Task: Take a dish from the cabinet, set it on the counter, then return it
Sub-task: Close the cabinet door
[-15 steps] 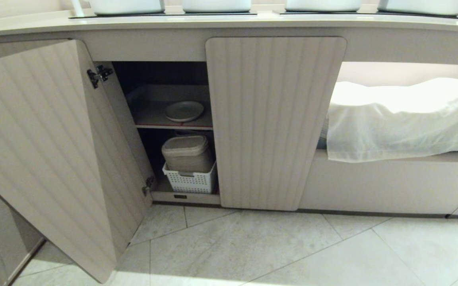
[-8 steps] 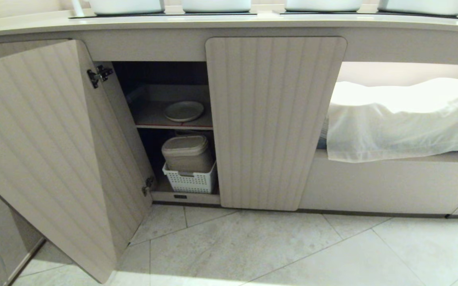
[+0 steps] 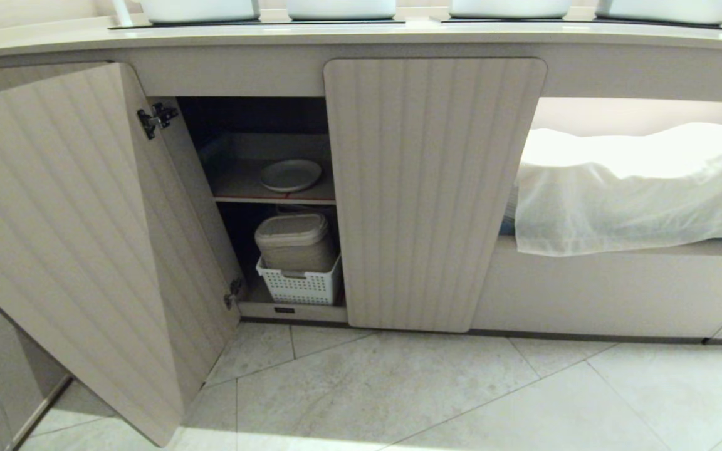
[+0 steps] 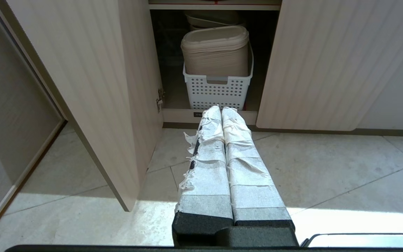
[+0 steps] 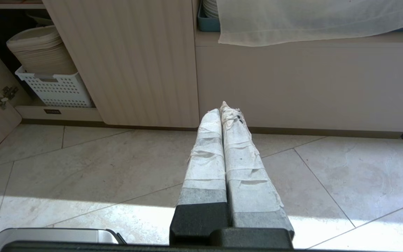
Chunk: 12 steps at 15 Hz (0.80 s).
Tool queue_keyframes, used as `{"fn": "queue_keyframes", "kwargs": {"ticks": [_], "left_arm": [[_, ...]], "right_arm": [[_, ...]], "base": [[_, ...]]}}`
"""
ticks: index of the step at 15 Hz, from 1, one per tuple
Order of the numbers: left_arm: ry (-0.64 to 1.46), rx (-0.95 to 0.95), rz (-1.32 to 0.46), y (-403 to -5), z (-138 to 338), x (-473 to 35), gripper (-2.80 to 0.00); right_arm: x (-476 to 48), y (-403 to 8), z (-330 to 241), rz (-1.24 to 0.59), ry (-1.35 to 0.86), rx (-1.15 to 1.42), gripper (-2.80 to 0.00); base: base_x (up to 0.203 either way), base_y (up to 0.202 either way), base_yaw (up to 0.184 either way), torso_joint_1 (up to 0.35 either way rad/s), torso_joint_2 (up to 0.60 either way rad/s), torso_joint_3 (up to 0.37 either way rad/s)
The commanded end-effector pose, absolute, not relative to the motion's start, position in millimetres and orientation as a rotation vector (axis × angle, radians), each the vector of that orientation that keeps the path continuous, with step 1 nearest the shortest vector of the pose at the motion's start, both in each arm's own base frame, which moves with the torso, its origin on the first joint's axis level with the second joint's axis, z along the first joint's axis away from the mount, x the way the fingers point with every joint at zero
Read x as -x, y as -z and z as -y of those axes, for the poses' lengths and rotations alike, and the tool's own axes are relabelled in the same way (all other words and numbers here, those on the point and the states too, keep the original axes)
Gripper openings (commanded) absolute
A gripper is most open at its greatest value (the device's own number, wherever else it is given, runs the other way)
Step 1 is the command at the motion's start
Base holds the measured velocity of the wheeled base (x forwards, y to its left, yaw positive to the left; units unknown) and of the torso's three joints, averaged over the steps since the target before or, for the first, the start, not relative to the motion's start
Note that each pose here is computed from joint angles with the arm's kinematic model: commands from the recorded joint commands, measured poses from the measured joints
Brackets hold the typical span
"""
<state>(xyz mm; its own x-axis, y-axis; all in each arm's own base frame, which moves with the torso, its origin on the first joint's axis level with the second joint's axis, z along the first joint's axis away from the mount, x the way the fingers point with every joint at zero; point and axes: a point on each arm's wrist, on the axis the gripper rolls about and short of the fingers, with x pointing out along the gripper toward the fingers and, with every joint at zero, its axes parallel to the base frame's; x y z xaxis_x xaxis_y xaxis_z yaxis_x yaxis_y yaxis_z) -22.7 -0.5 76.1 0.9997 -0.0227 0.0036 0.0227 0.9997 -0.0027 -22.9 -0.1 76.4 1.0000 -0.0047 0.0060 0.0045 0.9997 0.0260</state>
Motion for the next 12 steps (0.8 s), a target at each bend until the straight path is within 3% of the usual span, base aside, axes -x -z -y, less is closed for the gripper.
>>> {"fn": "queue_keyframes", "kwargs": {"ticks": [1, 5, 12], "left_arm": [[0.023, 0.003, 0.004, -76.2, 0.5, 22.7, -2.80], [0.023, 0.003, 0.005, -76.1, 0.5, 22.7, -2.80], [0.023, 0.003, 0.004, -76.2, 0.5, 22.7, -2.80]], "right_arm": [[22.8, -76.4, 0.1, 0.005, 0.005, -0.026, -2.80], [22.9, -76.4, 0.1, 0.006, 0.005, -0.026, -2.80], [22.8, -76.4, 0.1, 0.005, 0.005, -0.026, -2.80]], "base": [[0.000, 0.000, 0.000, 0.000, 0.00, 0.000], [-0.001, 0.051, -0.002, 0.003, 0.00, 0.001], [0.000, 0.196, -0.001, 0.002, 0.00, 0.002]]}}
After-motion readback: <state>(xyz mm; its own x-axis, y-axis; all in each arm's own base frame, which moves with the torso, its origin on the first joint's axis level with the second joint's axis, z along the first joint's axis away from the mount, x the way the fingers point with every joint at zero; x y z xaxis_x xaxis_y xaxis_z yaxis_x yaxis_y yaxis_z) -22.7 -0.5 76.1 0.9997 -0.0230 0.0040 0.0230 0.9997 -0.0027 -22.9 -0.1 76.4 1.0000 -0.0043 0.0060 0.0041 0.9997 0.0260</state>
